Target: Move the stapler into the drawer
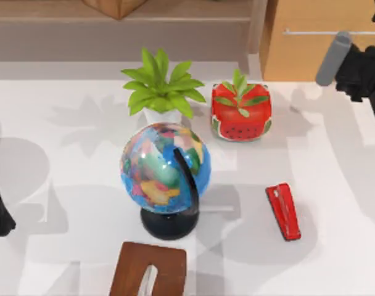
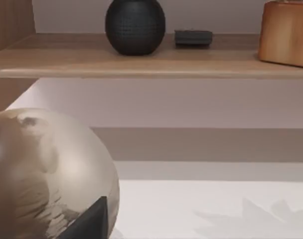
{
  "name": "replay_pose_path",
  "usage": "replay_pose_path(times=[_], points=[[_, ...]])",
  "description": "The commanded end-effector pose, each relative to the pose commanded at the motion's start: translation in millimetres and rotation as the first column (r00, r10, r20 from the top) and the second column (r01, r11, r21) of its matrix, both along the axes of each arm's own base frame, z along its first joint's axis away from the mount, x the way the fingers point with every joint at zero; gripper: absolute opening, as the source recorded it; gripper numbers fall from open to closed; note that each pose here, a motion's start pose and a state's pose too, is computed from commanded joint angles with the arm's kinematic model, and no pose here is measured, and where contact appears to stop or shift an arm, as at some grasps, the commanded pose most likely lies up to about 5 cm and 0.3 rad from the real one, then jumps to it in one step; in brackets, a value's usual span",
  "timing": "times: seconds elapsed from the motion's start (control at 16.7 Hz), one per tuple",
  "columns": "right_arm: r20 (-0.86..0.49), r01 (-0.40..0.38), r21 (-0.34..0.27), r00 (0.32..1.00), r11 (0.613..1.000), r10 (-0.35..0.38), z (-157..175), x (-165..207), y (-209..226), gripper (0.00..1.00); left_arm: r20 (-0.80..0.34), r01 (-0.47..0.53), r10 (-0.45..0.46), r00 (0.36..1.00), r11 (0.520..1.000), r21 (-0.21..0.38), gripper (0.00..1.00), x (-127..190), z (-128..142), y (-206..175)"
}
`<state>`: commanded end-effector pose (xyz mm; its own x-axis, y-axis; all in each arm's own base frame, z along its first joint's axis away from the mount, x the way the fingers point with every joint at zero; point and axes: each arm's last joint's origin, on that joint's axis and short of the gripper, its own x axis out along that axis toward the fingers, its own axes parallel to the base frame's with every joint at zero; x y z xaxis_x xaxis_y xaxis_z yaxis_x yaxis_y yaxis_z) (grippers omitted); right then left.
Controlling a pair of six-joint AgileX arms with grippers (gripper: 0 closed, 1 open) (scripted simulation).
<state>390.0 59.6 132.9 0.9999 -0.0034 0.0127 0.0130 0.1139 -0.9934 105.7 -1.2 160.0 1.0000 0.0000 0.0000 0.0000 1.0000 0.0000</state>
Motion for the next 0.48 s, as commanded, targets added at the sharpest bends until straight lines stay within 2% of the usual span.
replay_pose_path(times=[0.12,0.24,0.48], points=[[-0.009,0.004,-0.064,1.0,0.998,-0.004,-24.3,9.6,5.5,1.0,0.0,0.0,0.0,1.0,1.0,0.0,1.0,0.0,0.0,0.0],[-0.012,0.006,-0.102,1.0,0.995,-0.007,-38.9,14.4,8.8,1.0,0.0,0.0,0.0,1.0,1.0,0.0,1.0,0.0,0.0,0.0],[-0.013,0.006,-0.114,1.0,0.993,-0.008,-43.7,15.7,9.9,1.0,0.0,0.0,0.0,1.0,1.0,0.0,1.0,0.0,0.0,0.0]])
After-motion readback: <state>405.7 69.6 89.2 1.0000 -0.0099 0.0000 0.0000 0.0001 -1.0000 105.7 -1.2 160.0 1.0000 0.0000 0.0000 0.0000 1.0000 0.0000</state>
